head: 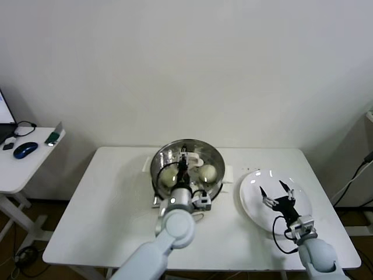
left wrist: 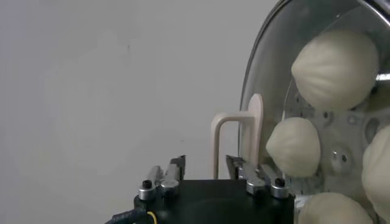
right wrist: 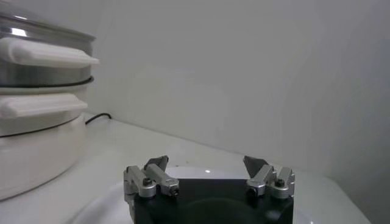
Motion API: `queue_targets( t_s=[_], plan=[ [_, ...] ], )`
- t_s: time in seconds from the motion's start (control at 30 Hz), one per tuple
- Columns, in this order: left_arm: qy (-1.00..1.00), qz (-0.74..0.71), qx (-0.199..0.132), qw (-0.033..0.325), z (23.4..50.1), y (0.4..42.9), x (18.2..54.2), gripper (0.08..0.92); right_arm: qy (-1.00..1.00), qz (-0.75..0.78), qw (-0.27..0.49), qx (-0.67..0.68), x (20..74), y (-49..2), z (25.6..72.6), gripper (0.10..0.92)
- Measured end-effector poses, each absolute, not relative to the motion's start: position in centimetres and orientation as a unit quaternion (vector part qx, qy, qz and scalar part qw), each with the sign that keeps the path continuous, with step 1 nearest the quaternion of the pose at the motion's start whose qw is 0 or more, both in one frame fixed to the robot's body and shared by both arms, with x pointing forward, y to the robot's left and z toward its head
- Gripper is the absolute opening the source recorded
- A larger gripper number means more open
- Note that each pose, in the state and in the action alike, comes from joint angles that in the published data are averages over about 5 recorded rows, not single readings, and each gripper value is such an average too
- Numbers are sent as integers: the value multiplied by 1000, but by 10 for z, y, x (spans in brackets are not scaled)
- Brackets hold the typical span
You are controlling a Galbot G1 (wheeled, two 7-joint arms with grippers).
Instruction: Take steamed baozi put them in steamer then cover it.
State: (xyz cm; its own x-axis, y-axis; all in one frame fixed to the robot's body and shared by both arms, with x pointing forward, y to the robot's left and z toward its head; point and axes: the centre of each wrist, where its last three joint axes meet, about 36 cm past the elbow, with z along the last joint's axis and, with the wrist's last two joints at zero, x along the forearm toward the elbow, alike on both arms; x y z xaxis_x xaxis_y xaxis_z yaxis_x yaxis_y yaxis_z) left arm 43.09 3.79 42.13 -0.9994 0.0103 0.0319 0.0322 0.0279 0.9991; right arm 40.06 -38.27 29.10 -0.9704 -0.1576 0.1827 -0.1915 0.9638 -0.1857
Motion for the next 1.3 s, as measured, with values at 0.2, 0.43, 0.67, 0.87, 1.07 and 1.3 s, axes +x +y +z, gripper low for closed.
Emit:
queue_targets(
  t_s=[0.2, 0.43, 0.67, 0.87, 1.07, 1.3],
  plan=[
    [-724, -690, -14, 7, 429, 51, 421, 673, -987, 102, 92, 83, 402, -384, 296, 823],
    [-743, -669, -18, 6, 441, 71, 400, 814, -987, 101, 101, 75, 404, -385, 302, 823],
    [-774, -633, -15, 2, 455, 94, 375, 823, -986, 100, 106, 75, 403, -383, 306, 823],
    [-815, -578, 14, 14, 466, 122, 360, 823, -986, 100, 104, 78, 401, -381, 308, 823],
    [-868, -488, 54, 72, 462, 163, 350, 823, -987, 98, 101, 80, 398, -380, 310, 823],
    [-933, -338, 57, 106, 435, 214, 339, 823, -988, 93, 93, 83, 393, -377, 310, 823]
  ],
)
